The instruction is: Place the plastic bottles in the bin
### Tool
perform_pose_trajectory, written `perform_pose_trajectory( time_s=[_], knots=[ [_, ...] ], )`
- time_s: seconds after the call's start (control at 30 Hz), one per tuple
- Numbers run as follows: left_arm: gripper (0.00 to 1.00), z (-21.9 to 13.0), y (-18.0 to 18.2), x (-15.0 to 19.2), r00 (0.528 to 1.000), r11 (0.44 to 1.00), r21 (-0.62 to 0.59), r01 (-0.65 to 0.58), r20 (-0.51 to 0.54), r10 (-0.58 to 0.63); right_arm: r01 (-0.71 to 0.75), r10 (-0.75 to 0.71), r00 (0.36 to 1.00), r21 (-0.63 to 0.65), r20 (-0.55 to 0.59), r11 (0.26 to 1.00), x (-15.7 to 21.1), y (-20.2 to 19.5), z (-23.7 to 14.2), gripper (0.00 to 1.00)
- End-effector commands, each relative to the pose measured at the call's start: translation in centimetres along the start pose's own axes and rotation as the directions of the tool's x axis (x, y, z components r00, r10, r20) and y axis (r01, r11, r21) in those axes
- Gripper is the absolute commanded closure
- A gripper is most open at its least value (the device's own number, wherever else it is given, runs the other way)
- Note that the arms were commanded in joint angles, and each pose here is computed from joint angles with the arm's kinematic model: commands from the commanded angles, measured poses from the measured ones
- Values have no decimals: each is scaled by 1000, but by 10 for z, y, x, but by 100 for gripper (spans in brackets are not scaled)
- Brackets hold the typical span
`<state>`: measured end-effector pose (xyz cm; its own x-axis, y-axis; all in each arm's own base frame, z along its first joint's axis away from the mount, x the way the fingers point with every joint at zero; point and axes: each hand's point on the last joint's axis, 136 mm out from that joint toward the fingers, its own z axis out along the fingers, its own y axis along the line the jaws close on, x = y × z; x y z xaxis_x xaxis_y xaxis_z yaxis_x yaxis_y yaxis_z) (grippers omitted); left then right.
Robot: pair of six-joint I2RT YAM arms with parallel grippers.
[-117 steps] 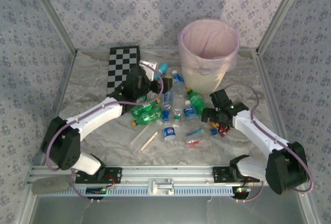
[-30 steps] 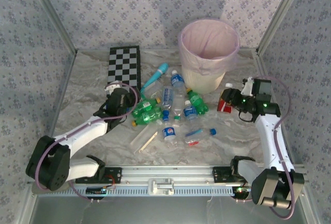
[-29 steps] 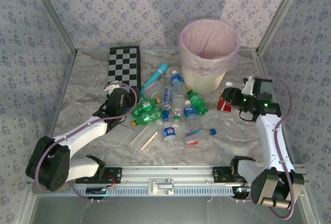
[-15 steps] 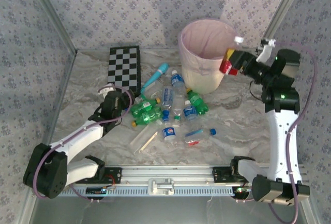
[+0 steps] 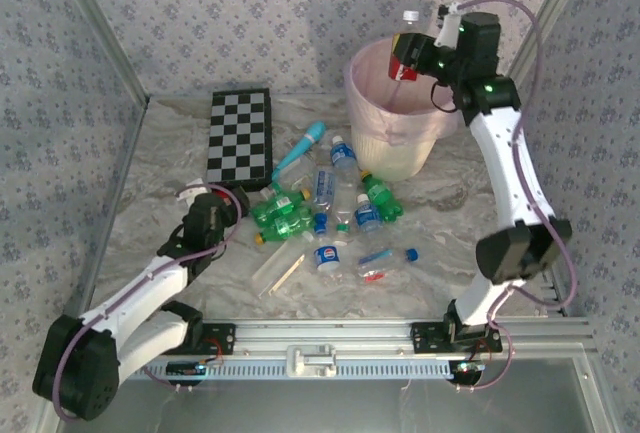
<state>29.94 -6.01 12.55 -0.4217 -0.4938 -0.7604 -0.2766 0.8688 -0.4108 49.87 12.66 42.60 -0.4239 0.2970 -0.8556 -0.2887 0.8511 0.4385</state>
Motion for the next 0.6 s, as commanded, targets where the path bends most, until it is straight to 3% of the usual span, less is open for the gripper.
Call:
perform_pose_trajectory(
  time_s=[0.0, 0.27, 0.5, 0.57],
  knots=[
    [0, -5, 15, 0, 999, 999, -35, 28, 18, -28, 54, -47, 997, 120, -57, 991, 8, -20, 16, 60],
    [0, -13, 26, -3, 998, 998, -43, 54, 42, -53, 122, -59, 963, 227, -265, 966, 64, -48, 65, 57],
    [0, -15, 29, -3, 997, 997, -48, 62, 43, -60, 153, -70, 947, 252, -313, 955, 80, -55, 81, 48],
    [0, -15, 29, -4, 997, 997, -49, 64, 44, -62, 151, -69, 948, 249, -311, 957, 81, -54, 82, 41]
  ],
)
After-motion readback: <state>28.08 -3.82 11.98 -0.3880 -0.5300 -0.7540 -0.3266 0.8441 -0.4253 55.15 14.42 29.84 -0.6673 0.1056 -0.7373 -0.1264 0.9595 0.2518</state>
